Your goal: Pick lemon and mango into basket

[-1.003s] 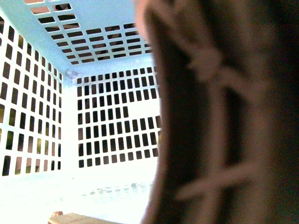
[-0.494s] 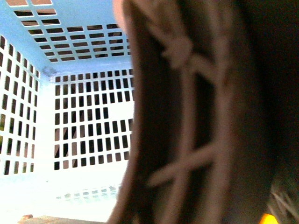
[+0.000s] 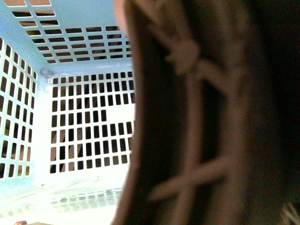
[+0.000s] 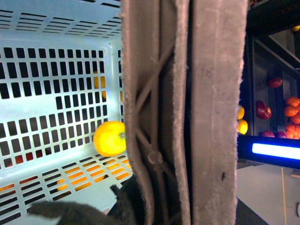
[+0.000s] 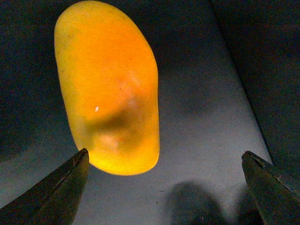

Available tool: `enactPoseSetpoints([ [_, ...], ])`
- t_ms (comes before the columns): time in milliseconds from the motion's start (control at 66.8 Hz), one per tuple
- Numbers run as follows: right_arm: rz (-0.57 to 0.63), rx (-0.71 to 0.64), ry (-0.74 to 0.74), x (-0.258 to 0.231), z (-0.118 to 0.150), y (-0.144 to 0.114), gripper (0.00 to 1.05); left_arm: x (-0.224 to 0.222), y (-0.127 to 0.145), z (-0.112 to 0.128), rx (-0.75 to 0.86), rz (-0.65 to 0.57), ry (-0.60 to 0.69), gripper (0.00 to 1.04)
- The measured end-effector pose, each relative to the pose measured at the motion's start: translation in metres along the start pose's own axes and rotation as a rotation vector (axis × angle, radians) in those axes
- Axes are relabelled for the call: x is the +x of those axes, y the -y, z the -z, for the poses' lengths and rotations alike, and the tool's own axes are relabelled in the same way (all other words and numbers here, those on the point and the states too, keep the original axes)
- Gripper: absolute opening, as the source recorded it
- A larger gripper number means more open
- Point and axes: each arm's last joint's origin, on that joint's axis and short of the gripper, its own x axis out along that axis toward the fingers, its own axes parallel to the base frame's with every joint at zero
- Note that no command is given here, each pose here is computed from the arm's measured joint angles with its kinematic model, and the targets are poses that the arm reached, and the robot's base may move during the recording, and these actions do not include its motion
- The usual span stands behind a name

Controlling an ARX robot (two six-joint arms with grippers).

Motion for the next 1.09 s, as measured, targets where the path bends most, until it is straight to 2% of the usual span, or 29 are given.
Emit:
enactPoseSetpoints([
  [389, -0.028, 0.017, -0.007, 0.032, -0.023, -0.019, 0.96, 0.000, 0.000, 0.000, 0.000, 0.002, -0.003, 0.15],
  [1018, -0.016, 0.065, -0.005, 0.059, -0.037, -0.025, 0.96, 0.000, 0.000, 0.000, 0.000, 0.002, -0.003, 0.15],
  [1093, -0.016, 0.066, -0.010, 0.060, -0.037, -0.025, 0.89, 0.000, 0.000, 0.000, 0.000, 0.003, -0.003, 0.15],
])
